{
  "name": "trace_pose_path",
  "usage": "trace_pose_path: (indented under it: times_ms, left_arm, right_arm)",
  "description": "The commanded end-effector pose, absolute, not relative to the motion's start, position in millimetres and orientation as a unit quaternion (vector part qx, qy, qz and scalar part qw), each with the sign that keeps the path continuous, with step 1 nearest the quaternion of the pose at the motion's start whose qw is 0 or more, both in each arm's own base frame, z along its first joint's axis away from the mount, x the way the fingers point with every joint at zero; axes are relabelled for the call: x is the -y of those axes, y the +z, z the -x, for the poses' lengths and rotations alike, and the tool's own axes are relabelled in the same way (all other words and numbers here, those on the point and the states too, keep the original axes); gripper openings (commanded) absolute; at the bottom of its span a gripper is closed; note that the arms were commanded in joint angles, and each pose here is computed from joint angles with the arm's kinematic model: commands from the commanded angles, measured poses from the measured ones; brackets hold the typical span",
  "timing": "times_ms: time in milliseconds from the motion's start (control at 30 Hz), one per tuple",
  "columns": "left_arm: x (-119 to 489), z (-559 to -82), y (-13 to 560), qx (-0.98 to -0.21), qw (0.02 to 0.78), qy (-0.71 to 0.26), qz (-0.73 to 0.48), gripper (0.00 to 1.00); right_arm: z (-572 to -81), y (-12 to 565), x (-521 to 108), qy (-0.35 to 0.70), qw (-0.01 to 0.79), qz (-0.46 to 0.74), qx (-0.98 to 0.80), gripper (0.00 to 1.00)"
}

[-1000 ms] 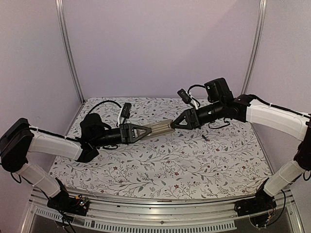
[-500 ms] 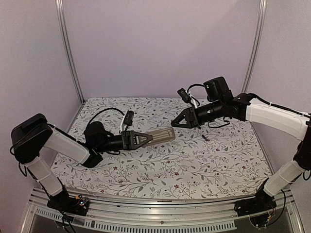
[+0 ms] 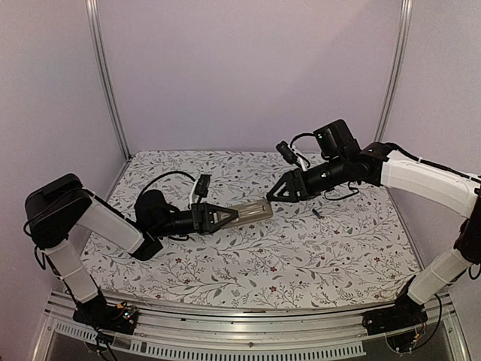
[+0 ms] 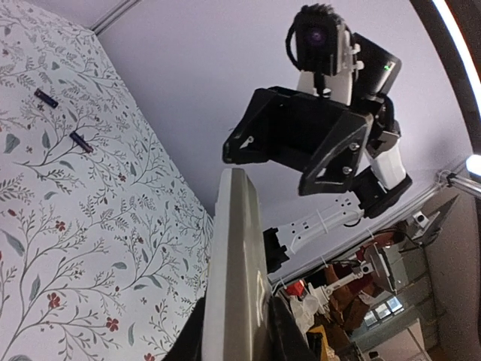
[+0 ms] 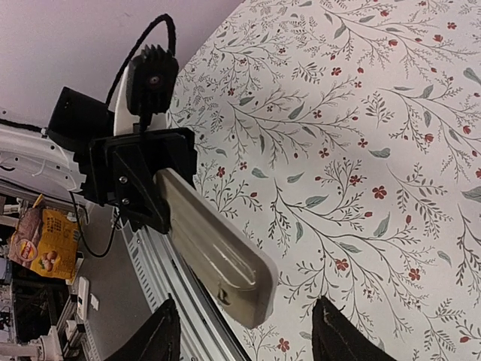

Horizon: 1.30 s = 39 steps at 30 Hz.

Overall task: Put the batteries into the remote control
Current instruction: Remove the battery cover from the remote control.

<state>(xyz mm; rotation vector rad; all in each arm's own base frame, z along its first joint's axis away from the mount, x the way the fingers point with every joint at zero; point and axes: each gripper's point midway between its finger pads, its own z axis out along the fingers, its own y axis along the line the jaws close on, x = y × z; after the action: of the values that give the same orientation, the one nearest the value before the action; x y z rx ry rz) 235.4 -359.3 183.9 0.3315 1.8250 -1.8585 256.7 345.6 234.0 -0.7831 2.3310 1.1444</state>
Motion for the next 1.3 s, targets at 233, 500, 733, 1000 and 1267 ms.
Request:
trace_pose_path:
  times_ms: [233,500,733,1000,1267]
  left_arm:
    - [350,-215,270,-0.541,0.364,-0.732,-0.199,0.00]
    - [355,-216,274,-0.543,0.369,-0.726,-0.206,0.00]
    - [358,-216,277,-0.541,0.369,-0.725,-0.212,0.00]
    - [363,-212,276,-0.543,0.364,-0.724,-0.221,0.00]
    - [367,-209,279,-0.539,0.365,-0.724,-0.228,0.00]
  right_arm:
    - [-251,246,-350,0.432,0.214,0.289,-0.827,0.43]
    - [-248,235,-351,0.428,0.207,0.284,-0.833,0.41]
    - [-250,233,-351,0.418,0.214,0.281,-0.837,0.34]
    - [-257,234,-348,0.402,0.233,0.271,-0.843,0.24]
    - [-261,230,-346,0.390,0.246,0.257,-0.850,0.22]
